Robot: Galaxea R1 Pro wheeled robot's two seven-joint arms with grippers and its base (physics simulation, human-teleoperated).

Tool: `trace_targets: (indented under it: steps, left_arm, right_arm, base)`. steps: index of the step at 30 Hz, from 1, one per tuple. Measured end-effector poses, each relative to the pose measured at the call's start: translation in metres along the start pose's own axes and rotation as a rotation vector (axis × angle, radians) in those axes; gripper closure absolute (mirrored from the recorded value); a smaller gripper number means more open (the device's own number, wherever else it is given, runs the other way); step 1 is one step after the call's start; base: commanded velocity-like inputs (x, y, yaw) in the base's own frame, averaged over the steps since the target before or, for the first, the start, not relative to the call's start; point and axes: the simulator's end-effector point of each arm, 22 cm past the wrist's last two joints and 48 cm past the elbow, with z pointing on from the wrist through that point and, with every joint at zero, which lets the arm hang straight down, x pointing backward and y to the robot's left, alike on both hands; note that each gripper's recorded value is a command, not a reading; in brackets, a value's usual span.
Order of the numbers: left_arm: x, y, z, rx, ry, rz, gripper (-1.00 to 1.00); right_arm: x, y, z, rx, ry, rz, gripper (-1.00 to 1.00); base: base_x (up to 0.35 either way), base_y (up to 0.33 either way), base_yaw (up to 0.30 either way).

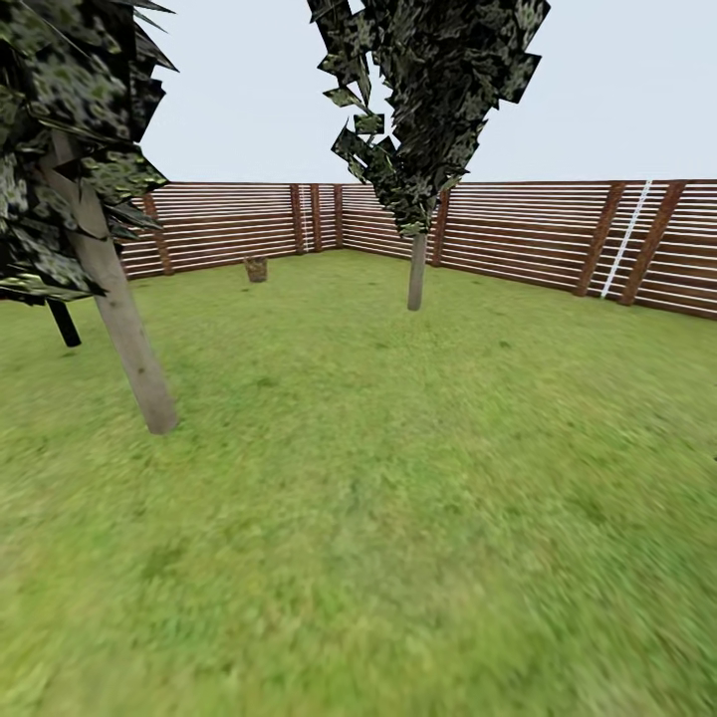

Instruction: Take the three Easter eggs out of the wicker basket on the lawn in the garden, then place them on the lawn next to a single tree (choose any tree) so that all three eggs are next to the same tree and none are left in the basket.

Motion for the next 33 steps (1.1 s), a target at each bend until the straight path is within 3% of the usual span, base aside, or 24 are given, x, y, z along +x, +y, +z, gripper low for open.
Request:
trace_targets:
  steps: [33]
  left_arm:
    - [0.0000,0.0000,0.0000,0.000,0.000,0.000,-1.00]
  right_arm:
    - [0.0001,0.0000,0.0000,0.000,0.000,0.000,-1.00]
  base:
    - [0.325,0.000,0.000]
